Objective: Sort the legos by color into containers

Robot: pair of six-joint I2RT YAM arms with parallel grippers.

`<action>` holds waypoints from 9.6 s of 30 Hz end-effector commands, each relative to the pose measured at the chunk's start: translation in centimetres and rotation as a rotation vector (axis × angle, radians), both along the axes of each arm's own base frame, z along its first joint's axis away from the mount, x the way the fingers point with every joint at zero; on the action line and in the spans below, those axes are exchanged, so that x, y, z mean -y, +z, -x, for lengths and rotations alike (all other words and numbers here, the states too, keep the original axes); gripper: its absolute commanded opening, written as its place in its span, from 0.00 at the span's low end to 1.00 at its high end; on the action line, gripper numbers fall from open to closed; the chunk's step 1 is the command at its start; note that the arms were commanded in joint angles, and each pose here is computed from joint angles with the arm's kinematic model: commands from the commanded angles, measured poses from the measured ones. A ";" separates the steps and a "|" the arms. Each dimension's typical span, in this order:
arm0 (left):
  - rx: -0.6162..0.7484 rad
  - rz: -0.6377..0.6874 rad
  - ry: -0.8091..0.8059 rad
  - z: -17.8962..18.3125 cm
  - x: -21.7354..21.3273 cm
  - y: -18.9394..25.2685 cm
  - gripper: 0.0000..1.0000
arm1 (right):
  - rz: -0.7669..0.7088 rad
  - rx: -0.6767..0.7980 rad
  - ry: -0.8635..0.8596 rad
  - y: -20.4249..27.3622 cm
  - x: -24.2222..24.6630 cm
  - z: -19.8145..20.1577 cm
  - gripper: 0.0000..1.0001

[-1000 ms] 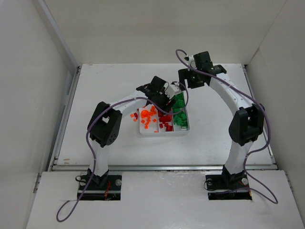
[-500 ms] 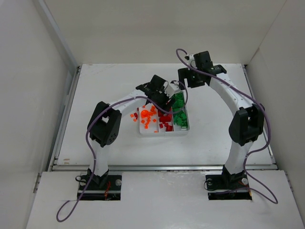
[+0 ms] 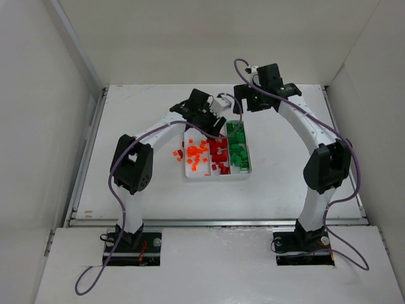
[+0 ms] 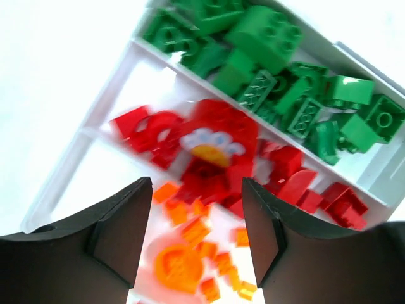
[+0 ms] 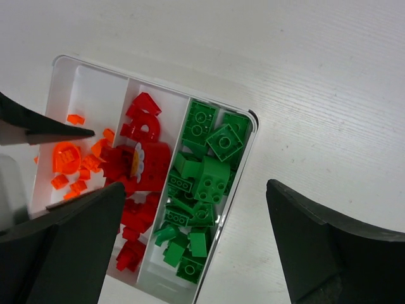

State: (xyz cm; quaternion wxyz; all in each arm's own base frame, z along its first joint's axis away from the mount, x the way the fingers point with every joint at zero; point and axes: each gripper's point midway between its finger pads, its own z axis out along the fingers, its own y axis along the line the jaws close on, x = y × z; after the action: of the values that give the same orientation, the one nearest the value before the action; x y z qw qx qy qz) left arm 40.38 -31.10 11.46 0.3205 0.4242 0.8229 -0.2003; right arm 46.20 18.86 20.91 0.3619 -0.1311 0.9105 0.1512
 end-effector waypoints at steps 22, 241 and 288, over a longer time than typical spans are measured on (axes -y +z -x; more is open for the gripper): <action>0.059 -0.279 0.221 3.9 -20.6 -4.7 0.38 | -0.120 0.103 0.027 5.0 -2.9 -1.4 1.00; 0.111 -0.193 0.390 -3.0 -15.8 0.3 0.00 | -0.447 -0.111 -0.128 -1.7 3.4 -1.9 1.00; 0.167 0.041 0.406 -4.9 -9.5 6.9 0.41 | -0.435 -0.134 -0.095 -2.7 3.6 -2.1 1.00</action>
State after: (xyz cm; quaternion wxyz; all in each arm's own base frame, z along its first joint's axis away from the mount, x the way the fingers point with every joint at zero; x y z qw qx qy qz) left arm 43.53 -25.51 16.39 0.3995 0.3302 0.8454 -0.1292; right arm 47.17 15.27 16.19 0.3020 0.0151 0.8960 0.3252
